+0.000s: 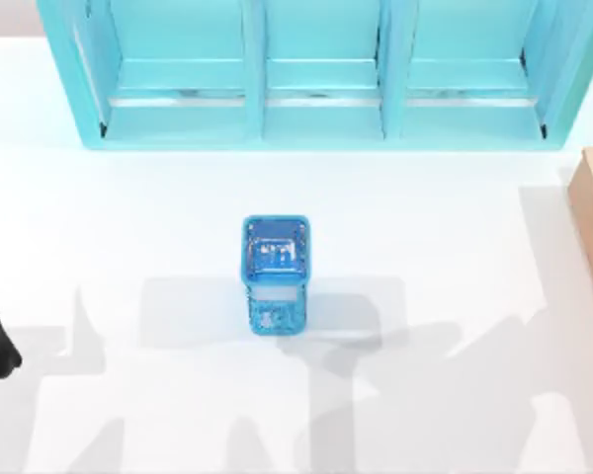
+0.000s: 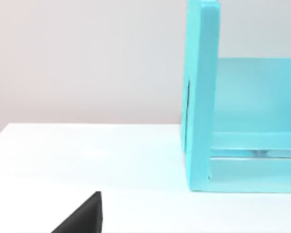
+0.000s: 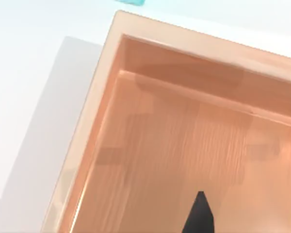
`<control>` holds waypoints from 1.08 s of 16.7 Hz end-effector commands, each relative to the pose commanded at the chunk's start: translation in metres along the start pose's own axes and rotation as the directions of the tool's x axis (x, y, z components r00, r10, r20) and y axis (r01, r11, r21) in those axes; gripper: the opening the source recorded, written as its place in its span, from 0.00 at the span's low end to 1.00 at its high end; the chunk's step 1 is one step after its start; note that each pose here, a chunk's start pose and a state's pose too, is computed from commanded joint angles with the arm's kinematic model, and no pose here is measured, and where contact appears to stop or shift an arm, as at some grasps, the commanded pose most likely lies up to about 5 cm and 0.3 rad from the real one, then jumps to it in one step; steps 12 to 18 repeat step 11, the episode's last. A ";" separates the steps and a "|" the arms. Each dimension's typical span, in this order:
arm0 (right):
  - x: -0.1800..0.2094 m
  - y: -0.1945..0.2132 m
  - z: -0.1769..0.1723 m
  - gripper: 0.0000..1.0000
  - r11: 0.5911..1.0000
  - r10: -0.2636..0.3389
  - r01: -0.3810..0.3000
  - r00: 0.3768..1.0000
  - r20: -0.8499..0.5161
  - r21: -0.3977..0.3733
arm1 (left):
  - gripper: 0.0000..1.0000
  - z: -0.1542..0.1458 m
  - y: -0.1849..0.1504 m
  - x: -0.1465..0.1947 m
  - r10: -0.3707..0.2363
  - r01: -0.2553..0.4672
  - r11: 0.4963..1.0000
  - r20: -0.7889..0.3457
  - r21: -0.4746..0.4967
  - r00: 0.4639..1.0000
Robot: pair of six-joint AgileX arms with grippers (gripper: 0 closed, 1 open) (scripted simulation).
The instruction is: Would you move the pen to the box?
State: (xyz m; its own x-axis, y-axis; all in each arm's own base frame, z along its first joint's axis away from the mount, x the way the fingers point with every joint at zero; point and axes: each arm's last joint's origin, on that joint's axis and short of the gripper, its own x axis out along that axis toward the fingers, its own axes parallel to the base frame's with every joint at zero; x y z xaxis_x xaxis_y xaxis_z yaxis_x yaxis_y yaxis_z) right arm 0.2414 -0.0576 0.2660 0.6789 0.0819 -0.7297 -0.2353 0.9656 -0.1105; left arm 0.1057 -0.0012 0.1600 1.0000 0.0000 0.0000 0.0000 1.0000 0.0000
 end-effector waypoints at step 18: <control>0.000 0.000 0.000 1.00 1.000 0.000 0.000 1.000 0.000 0.000 | 1.00 0.000 0.000 0.000 0.000 0.000 1.000 0.000 0.000 1.000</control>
